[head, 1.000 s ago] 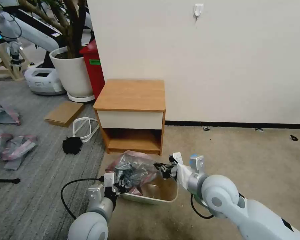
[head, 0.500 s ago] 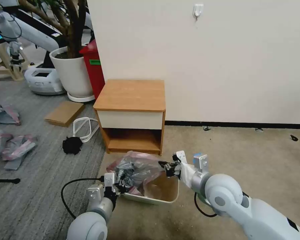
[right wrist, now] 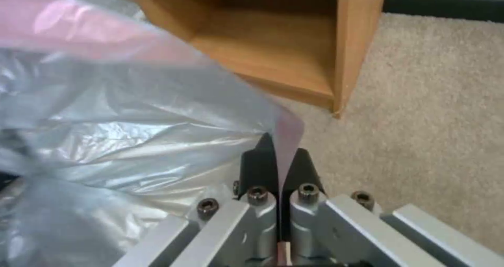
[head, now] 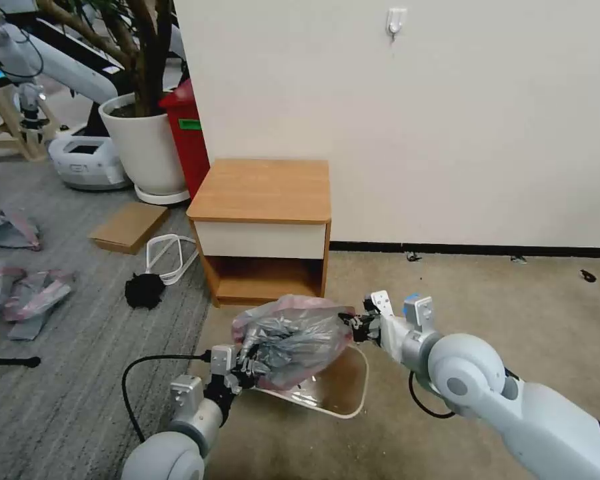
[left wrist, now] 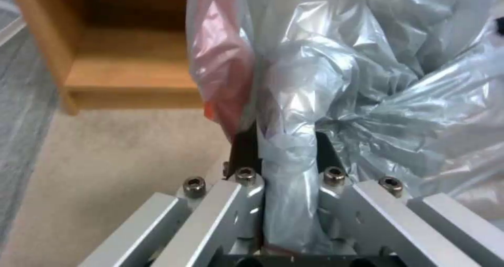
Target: Pick up the garbage bag from the table and place it over the trash can.
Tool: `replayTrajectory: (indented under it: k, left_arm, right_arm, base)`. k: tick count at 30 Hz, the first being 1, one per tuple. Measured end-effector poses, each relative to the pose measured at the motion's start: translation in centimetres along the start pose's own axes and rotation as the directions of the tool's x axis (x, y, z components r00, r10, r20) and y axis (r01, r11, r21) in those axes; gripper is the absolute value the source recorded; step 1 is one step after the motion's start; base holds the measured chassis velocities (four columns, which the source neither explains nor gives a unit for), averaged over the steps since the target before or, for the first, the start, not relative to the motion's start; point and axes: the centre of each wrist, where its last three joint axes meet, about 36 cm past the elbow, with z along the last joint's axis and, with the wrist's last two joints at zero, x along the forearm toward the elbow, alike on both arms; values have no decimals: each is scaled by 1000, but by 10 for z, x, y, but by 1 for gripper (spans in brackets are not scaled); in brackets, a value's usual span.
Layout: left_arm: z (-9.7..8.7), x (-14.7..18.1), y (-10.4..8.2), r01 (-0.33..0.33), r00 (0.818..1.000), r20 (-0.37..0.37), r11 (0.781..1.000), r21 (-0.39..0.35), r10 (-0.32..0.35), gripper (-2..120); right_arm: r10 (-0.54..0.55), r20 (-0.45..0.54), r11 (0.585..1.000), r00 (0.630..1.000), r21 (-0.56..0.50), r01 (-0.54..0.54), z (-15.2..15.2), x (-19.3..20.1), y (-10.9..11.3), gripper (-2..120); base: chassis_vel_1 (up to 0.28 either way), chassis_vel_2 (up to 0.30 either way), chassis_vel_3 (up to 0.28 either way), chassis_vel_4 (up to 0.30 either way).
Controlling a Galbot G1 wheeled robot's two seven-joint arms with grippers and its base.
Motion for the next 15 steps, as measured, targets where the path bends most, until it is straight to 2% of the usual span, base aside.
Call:
replayTrajectory:
  k: [7, 15]
  left_arm:
    - [6, -2, 6, -68, 996, 50, 997, -24, 69, 7]
    - [10, -8, 8, -86, 991, 104, 996, -15, 87, 7]
  right_arm:
    - [28, -82, 1000, 996, 16, -27, -5, -8, -12, 0]
    - [47, -108, 999, 993, 16, -46, 0, -11, -18, 0]
  base:
    - [0, 0, 0, 0]
    - [0, 0, 0, 0]
